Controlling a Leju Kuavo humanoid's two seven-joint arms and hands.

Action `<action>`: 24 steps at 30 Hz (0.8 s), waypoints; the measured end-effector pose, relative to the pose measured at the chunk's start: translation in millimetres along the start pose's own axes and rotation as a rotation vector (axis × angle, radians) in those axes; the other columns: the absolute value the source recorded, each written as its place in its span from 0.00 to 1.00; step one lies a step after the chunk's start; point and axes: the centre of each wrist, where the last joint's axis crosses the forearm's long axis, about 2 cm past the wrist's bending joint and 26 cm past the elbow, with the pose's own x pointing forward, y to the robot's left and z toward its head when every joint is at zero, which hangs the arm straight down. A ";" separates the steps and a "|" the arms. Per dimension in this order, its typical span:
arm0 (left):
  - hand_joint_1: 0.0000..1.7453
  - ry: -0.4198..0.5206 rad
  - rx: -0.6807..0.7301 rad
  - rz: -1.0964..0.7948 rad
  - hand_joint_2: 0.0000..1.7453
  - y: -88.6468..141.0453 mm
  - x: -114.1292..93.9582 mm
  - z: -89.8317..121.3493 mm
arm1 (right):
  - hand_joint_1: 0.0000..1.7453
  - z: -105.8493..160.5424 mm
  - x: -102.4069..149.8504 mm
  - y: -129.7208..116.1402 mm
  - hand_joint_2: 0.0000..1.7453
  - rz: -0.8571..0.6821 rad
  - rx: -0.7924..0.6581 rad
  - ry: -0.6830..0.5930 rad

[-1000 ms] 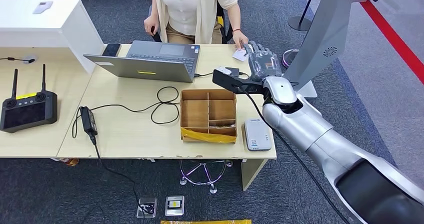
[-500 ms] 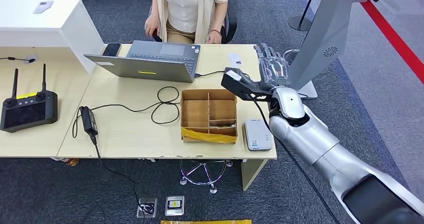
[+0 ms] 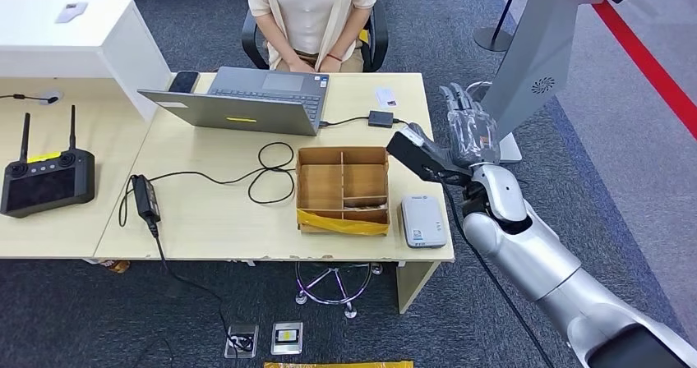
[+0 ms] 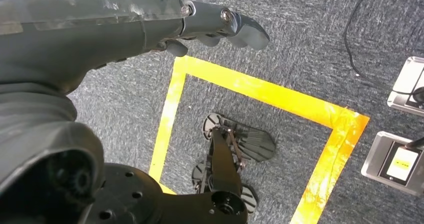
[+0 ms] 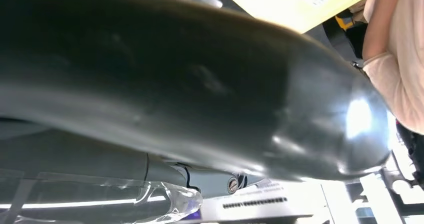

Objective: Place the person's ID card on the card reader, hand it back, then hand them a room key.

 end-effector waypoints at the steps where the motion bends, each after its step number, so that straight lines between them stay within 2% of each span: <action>1: 0.00 0.001 0.001 0.001 0.00 0.5 -1.6 0.3 | 0.00 4.1 -3.6 1.9 0.00 -0.029 -0.004 0.004; 7: 0.00 0.010 0.007 -0.001 0.00 3.4 -8.7 1.3 | 0.00 28.8 -23.1 12.7 0.00 -0.107 -0.010 0.026; 15: 0.00 0.016 0.011 0.004 0.00 4.9 -13.3 2.2 | 0.00 56.2 -33.4 23.7 0.00 -0.137 0.001 0.037; 19: 0.00 0.021 0.018 0.013 0.00 5.4 -15.7 2.7 | 0.00 74.3 -29.9 32.1 1.00 -0.148 -0.007 0.026; 24: 0.00 0.024 0.023 0.024 0.00 5.6 -15.7 2.7 | 0.00 91.3 -17.4 39.6 1.00 -0.162 0.018 -0.014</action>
